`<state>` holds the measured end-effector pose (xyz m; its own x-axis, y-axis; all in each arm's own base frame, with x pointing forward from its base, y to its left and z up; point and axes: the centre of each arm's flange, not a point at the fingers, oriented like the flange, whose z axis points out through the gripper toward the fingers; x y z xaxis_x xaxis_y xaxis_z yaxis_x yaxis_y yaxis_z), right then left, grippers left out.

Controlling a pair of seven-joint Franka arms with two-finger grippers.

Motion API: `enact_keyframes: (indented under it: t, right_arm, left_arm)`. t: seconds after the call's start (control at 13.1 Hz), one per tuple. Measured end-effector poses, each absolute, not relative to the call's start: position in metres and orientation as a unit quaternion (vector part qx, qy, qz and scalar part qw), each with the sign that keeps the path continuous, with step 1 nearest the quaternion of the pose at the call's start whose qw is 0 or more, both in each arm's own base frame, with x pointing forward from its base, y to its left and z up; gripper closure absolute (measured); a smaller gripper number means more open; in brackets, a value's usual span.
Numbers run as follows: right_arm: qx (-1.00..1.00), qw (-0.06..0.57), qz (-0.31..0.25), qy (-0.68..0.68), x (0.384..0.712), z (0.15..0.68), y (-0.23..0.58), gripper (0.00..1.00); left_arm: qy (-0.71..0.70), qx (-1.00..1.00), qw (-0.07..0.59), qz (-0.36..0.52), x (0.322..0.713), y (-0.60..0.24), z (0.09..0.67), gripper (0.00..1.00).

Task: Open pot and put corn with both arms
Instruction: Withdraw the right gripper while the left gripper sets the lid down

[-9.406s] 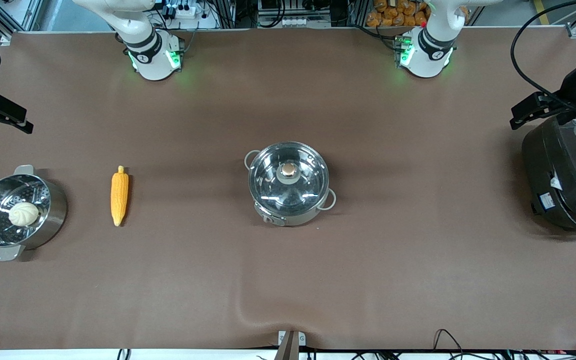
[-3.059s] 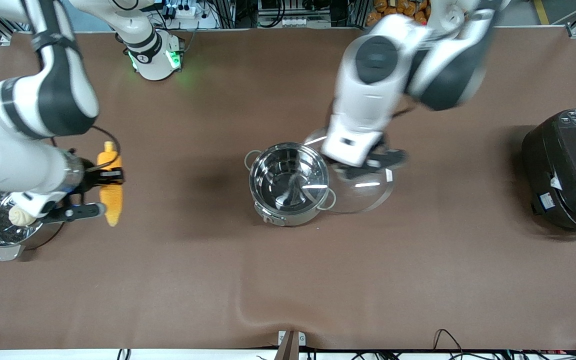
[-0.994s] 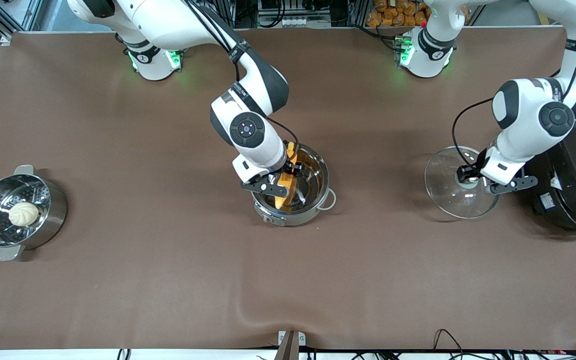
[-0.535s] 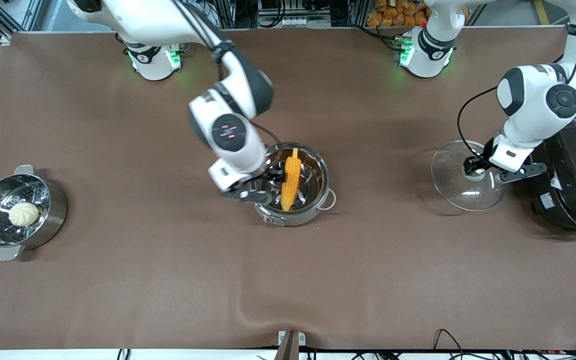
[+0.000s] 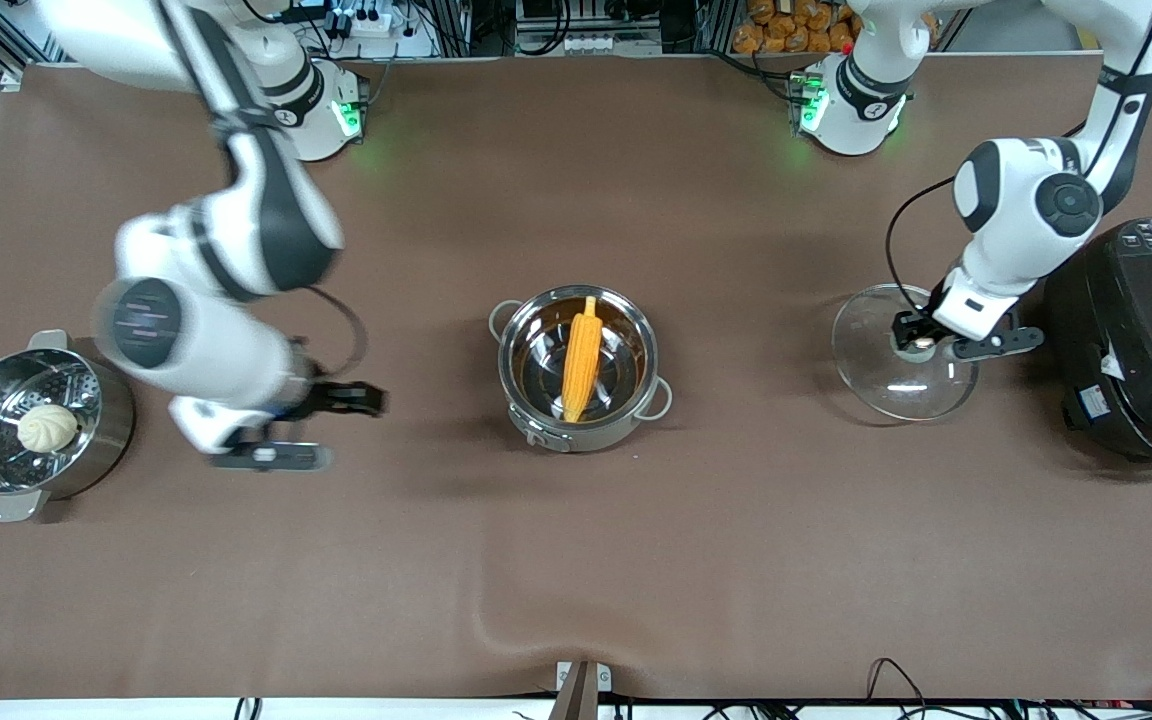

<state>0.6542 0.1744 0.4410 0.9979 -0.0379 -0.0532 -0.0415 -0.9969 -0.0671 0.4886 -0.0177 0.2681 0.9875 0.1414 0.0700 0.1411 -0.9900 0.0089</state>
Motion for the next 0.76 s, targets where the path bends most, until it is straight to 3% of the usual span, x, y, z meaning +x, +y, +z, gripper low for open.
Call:
enact_keyframes:
  t: [0.31,0.54,0.61,0.76]
  right_arm:
    - [-0.998,0.029,0.030,0.047,0.624,0.512,0.099,0.00]
    - [-0.999,-0.016,0.013,0.040,0.593,0.569,0.084,0.00]
    - [-0.999,-0.018,0.009,0.041,0.585,0.582,0.080,0.00]
    - [-0.999,-0.016,-0.005,0.032,0.579,0.600,0.064,0.00]
  left_arm:
    - [0.048,0.998,0.008,0.031,0.507,-0.040,0.255,0.49]
    - [0.039,0.999,0.012,0.022,0.515,-0.050,0.242,0.49]
    - [0.038,0.999,0.013,0.023,0.519,-0.053,0.241,0.43]
    - [0.036,0.999,0.015,0.037,0.531,-0.054,0.251,0.21]
